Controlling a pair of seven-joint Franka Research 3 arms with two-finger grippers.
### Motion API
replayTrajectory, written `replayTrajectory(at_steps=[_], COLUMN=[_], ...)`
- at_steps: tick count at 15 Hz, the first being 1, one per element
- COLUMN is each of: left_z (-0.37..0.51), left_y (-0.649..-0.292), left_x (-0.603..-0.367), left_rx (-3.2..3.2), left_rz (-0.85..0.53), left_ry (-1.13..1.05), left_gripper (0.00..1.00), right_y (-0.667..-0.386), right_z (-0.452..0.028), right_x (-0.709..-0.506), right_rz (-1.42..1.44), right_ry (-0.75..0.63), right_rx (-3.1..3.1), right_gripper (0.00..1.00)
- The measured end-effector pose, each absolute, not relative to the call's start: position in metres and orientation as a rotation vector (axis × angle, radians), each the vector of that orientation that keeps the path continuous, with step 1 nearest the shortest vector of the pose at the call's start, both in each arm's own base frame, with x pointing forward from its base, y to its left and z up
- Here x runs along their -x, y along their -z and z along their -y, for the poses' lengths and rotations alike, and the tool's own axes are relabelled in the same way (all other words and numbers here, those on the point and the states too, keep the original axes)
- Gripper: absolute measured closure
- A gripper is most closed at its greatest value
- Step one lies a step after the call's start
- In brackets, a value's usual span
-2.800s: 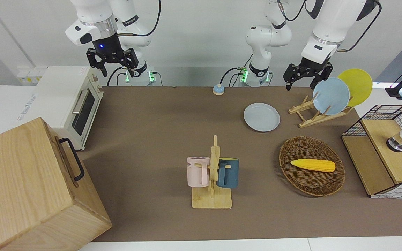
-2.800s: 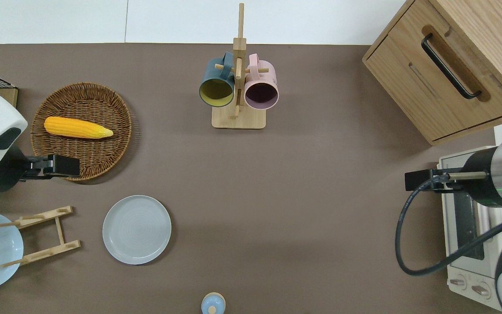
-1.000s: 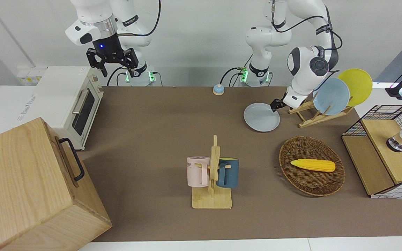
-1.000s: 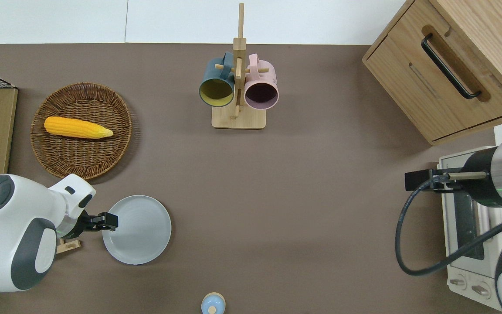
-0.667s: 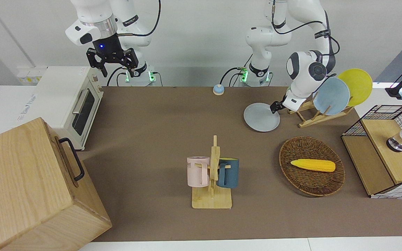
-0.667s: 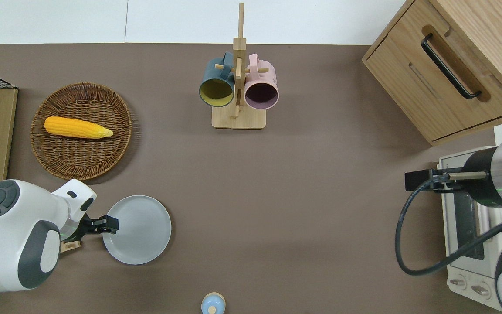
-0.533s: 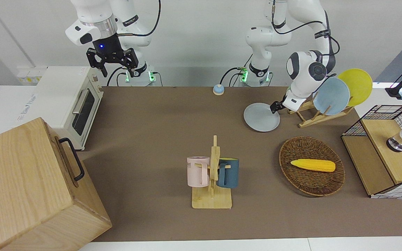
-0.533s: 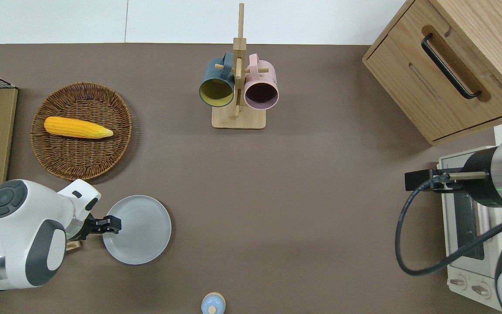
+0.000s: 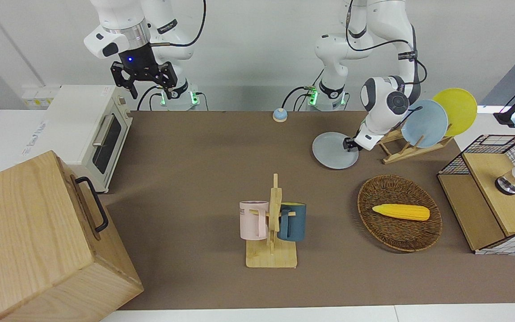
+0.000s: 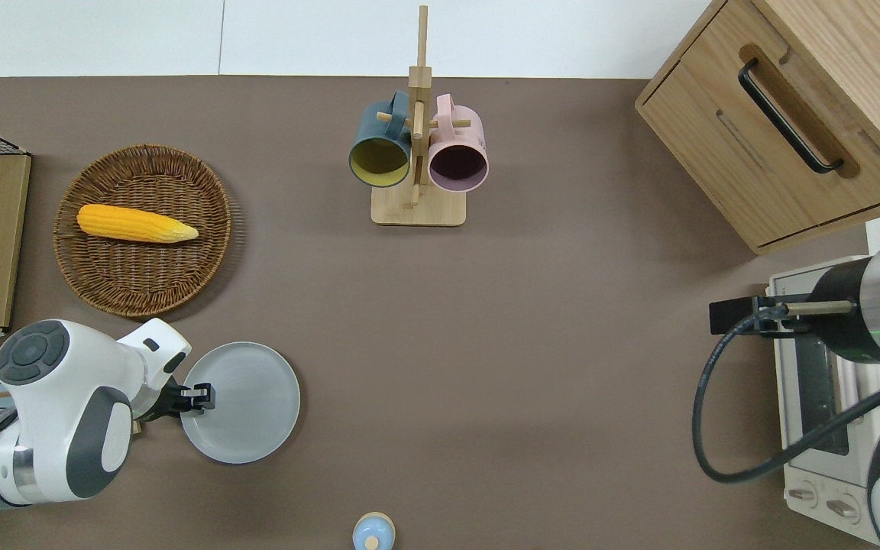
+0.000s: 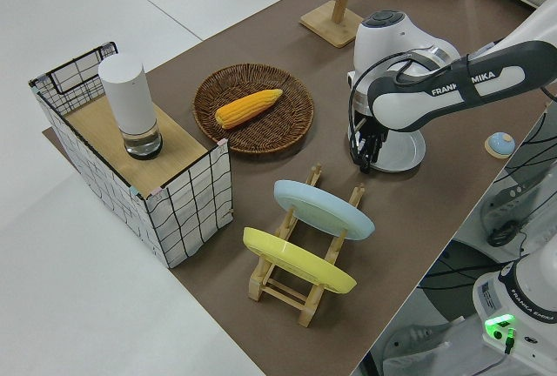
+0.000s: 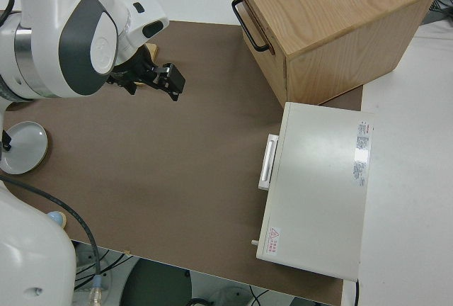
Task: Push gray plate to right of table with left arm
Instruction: 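Lower the left gripper against the gray plate's edge nearest the basket, then push the gray plate across the table away from the basket with the left gripper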
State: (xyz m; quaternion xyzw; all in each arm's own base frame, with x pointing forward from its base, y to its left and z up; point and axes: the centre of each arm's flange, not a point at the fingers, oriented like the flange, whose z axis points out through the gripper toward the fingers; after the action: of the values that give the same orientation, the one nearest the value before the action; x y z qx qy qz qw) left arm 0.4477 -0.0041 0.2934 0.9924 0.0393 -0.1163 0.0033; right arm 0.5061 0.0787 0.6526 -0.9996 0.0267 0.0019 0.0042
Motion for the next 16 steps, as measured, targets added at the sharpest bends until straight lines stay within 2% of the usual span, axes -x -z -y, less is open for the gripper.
replayTrajectory(at_steps=[1,2,7,10,16], left_z=[0.004,0.004,0.005,0.017,0.109], left_y=[-0.294,-0.296,-0.295,-0.295,-0.294], left_x=[-0.448,-0.447,-0.447,-0.447,-0.439], left_rx=[-3.111,-3.107,-3.045,-3.010,-2.973], left_rz=[-0.122,-0.121,-0.197,-0.215,-0.259], left_ry=[0.362,0.358,0.359,0.356,0.358], left_gripper=[0.79,0.88,0.88,0.92,0.92], right_y=[-0.653,-0.653,-0.653,-0.653,-0.653], right_z=[-0.079,-0.079,-0.079,-0.079,-0.079], right_x=[-0.506,-0.506,-0.506,-0.506,-0.506], right_rz=[-0.084,-0.084,-0.083,-0.083,-0.084], right_ry=[-0.006,-0.006,-0.006,-0.006,-0.006], right_rx=[3.132,3.132,3.132,3.132,3.132], right_gripper=[0.00,0.00,0.00,0.00,0.00])
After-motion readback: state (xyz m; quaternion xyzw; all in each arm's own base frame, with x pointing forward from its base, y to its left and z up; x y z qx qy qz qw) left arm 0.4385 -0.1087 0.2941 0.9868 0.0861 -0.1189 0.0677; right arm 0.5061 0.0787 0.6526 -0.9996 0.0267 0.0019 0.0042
